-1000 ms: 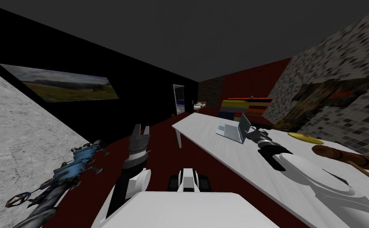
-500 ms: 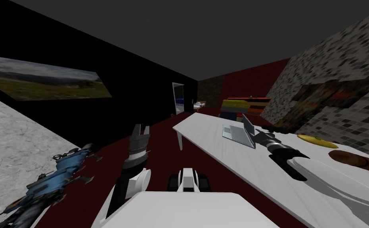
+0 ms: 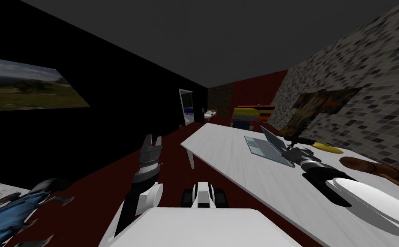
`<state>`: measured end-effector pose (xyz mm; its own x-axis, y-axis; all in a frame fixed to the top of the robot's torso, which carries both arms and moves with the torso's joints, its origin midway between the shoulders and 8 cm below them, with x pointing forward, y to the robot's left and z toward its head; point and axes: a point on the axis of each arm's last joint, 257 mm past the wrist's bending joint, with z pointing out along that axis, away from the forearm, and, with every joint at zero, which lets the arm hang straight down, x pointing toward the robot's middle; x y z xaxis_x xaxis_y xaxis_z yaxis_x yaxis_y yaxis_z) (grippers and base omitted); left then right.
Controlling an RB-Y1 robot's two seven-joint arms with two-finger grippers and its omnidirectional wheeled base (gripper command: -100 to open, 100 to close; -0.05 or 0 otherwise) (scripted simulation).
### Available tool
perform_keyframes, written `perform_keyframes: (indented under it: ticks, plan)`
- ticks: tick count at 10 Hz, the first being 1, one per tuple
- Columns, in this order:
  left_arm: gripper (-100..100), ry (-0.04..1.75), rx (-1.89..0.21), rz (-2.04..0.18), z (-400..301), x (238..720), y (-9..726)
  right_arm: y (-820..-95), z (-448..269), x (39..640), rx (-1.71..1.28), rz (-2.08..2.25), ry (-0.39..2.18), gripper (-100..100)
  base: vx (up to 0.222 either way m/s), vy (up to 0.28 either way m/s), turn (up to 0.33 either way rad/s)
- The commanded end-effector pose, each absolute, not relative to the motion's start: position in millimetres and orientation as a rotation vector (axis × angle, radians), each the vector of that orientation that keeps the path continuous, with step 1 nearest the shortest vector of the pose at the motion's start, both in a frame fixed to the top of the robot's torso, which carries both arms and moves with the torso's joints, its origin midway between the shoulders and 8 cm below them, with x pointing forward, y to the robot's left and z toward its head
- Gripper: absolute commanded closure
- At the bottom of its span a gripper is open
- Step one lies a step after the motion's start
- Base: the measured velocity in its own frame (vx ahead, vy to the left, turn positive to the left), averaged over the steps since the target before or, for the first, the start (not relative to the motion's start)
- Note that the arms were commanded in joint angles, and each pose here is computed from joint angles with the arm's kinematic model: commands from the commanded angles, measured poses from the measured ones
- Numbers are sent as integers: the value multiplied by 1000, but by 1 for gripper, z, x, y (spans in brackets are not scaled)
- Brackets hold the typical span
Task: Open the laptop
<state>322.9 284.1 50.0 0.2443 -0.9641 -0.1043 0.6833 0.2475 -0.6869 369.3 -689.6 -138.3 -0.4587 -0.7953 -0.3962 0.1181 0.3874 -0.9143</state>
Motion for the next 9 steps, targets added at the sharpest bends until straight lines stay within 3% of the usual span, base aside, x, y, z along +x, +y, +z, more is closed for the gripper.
perform_keyframes:
  ticks: [1, 6, 9]
  plan:
    - [0, 584, -577, -1214, 50, 323, 284, -708, -127, 362, -395, -1187, 1715, 100, -17, -16, 58]
    - [0, 583, -577, -1214, 50, 323, 284, -716, -129, 356, -204, -1078, 1731, 100, -13, 0, -4]
    - [0, 583, -577, -1214, 50, 323, 284, -719, -164, 373, -241, -1083, 1799, 100, -145, -25, 240]
